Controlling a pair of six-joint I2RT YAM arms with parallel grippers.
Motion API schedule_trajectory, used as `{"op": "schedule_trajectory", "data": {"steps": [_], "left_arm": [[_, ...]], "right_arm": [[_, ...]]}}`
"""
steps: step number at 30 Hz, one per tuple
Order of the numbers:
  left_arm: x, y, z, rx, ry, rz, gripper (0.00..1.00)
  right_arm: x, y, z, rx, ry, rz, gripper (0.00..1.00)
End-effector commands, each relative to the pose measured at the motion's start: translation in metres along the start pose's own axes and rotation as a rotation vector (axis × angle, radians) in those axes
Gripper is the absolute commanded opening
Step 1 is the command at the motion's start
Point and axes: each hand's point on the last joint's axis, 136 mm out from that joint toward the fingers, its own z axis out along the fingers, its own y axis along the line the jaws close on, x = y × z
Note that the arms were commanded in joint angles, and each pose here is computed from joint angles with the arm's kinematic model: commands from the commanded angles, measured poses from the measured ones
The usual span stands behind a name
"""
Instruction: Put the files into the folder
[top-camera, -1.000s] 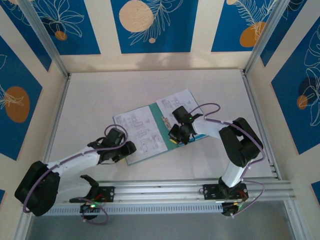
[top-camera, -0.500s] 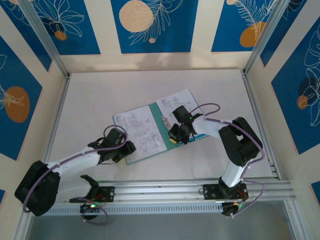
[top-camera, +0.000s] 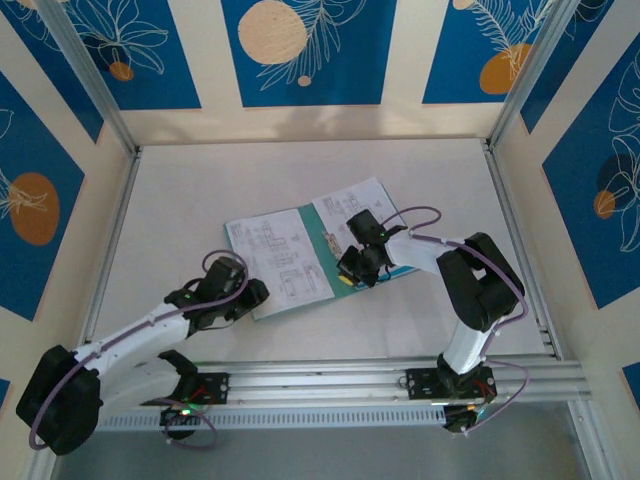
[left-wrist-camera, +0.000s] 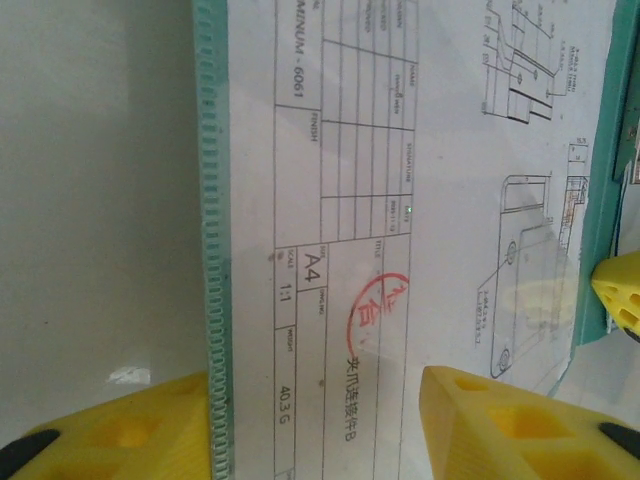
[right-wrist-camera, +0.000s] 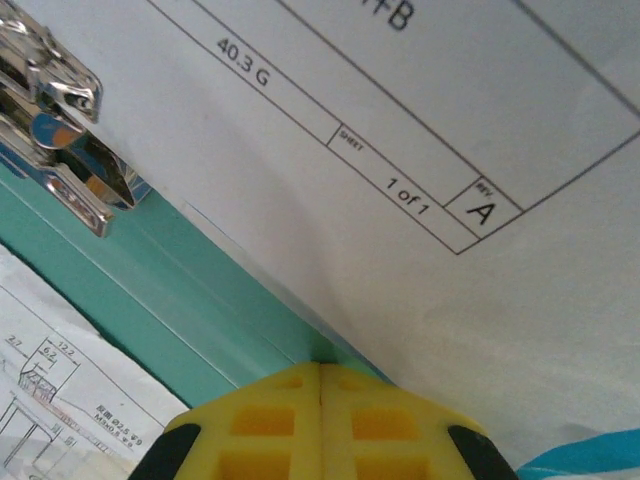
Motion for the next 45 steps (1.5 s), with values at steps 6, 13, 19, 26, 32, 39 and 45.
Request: {"op": "schedule_trajectory", "data": {"steps": [6,13,19,26,32,39,45], "left_arm": [[-0.009,-0.061,-0.017,0.211,-0.020,0.050,0.38],[-0.012,-0.066,-0.025,0.189,-0.026,0.093,0.17],[-0.016,-0.068,-0.034,0.188,-0.048,0.100,0.17],[-0.020,-0.074,-0.042,0.212,-0.072,0.100,0.20],[-0.023,-0.082,-0.050,0.235,-0.082,0.109,0.19],[-0.027,-0.084,-0.058,0.206,-0.096,0.134,0.00],[-0.038,-0.081,-0.073,0.082,-0.114,0.222,0.00]], "right_arm": [[0.009,-0.053,0.026,0.167,0.057,0.049,0.03],[0.008,-0.048,0.024,0.149,0.060,0.050,0.03],[0.007,-0.049,0.021,0.150,0.058,0.051,0.03],[0.006,-0.050,0.022,0.151,0.055,0.051,0.03],[0.006,-0.050,0.022,0.149,0.058,0.052,0.03],[0.005,-0.045,0.019,0.137,0.052,0.044,0.04],[0.005,-0.006,-0.012,0.043,-0.006,-0.064,0.17]]}}
